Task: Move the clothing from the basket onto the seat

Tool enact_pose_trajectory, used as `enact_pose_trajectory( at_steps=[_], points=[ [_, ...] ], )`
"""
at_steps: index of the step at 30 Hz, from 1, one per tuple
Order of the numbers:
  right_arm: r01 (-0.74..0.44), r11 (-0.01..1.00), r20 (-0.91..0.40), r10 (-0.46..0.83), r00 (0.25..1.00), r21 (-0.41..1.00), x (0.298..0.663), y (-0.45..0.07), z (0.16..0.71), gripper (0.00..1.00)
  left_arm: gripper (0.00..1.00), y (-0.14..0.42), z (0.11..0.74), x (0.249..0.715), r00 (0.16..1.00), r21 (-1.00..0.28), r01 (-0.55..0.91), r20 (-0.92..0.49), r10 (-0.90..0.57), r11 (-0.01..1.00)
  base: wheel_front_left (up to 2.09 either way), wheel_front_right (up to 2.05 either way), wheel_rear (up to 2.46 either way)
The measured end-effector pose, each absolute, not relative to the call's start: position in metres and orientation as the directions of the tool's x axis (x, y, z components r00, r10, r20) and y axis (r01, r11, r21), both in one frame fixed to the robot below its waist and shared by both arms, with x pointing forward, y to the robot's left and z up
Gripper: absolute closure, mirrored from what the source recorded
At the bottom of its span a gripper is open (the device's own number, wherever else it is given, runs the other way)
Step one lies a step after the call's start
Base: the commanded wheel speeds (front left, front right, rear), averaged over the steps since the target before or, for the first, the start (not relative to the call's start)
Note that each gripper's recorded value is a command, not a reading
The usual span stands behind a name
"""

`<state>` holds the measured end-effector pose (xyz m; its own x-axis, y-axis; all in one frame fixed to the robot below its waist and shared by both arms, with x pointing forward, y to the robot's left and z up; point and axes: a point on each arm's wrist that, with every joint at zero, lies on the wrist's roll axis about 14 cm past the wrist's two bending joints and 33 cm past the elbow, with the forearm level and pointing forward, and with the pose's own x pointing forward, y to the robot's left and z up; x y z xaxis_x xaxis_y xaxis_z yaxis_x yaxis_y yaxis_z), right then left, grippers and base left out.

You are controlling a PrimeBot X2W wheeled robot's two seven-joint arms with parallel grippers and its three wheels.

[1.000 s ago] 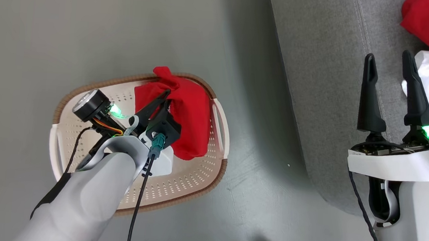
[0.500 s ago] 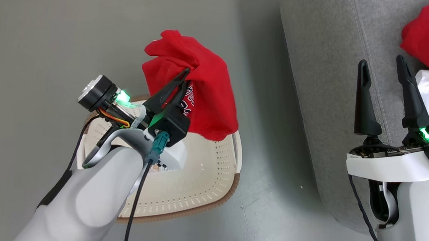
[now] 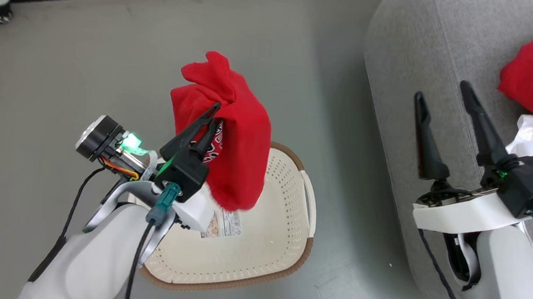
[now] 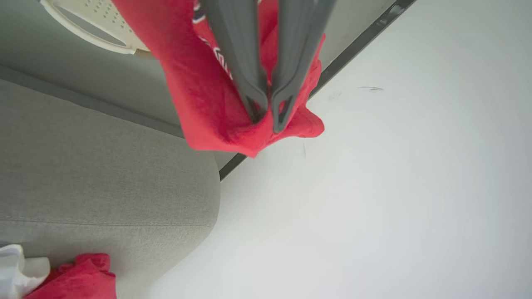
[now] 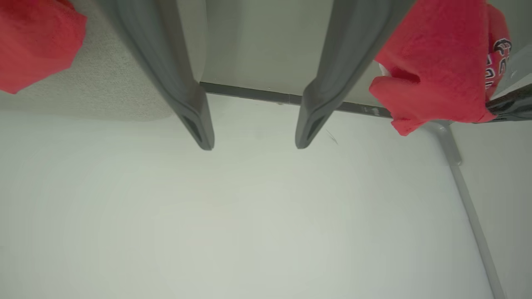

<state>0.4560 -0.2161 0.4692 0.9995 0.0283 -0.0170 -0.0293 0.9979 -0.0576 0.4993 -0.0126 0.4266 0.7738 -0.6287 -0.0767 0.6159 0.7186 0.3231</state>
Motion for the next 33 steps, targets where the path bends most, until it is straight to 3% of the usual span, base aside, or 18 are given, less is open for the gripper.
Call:
enact_pose_trajectory(
  at_steps=[18,27,33],
  points=[
    [-0.249,0.963,0.007,0.251,0.968,-0.102,0.438,-0.152,0.490,0.00,1.00,0.030,0.508,0.486,0.827,0.285,0.517,0.077,-0.557,0.807,0.00,0.00,0.00],
    [-0.354,0.929,0.049,0.361,0.931,-0.109,0.425,-0.118,0.510,0.00,1.00,0.042,0.555,0.473,0.817,0.315,0.487,0.166,-0.552,0.815,0.00,0.00,0.00],
    [-0.455,0.886,0.011,0.457,0.889,-0.092,0.401,-0.085,0.503,0.00,1.00,0.044,0.581,0.462,0.798,0.344,0.481,0.210,-0.565,0.807,0.00,0.00,0.00]
  ],
)
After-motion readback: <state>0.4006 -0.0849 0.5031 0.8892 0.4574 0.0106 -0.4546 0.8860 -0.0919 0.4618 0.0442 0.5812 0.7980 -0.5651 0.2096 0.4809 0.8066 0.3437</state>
